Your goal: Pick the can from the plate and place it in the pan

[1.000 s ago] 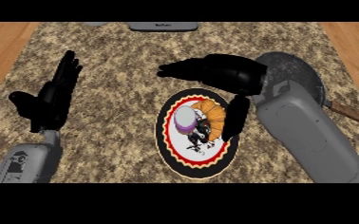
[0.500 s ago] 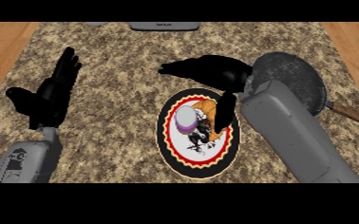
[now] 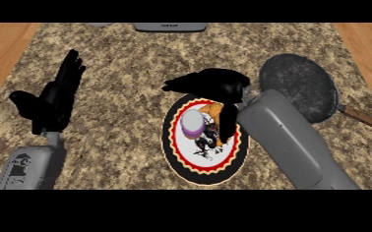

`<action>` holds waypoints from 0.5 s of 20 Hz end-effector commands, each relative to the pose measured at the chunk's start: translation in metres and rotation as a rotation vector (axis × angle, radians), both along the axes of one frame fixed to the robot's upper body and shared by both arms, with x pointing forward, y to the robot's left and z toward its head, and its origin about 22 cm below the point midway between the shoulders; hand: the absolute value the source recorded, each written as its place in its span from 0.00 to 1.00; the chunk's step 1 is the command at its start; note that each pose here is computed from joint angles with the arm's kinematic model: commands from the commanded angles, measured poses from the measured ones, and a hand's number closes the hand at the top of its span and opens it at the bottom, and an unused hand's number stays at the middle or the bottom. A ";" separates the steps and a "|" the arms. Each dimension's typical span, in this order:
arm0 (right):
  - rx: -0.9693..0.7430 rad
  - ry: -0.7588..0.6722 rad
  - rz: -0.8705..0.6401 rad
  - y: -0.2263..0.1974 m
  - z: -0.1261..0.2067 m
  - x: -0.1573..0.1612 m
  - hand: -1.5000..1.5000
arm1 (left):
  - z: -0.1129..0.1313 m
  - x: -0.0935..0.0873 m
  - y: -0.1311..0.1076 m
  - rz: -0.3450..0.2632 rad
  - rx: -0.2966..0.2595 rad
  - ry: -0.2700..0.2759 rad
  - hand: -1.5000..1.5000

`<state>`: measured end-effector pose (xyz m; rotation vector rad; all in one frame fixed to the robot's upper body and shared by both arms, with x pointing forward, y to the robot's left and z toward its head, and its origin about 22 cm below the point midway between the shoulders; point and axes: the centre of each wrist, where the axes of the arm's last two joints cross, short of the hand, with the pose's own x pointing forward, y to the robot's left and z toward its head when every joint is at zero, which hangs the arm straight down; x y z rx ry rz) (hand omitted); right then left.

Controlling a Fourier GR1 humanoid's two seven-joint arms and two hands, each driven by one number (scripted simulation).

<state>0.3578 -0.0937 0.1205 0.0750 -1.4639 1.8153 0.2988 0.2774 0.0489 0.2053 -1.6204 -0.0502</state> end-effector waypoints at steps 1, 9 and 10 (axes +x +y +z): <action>-0.030 -0.009 0.007 0.008 -0.009 0.013 0.00 | 0.014 0.001 0.006 -0.005 0.014 -0.005 0.50; -0.196 -0.133 0.033 0.010 -0.030 -0.011 0.00 | 0.012 0.001 0.001 0.012 0.009 0.004 0.50; -0.207 -0.126 0.028 0.028 -0.039 -0.011 0.00 | 0.002 0.004 -0.016 -0.009 0.006 0.007 0.50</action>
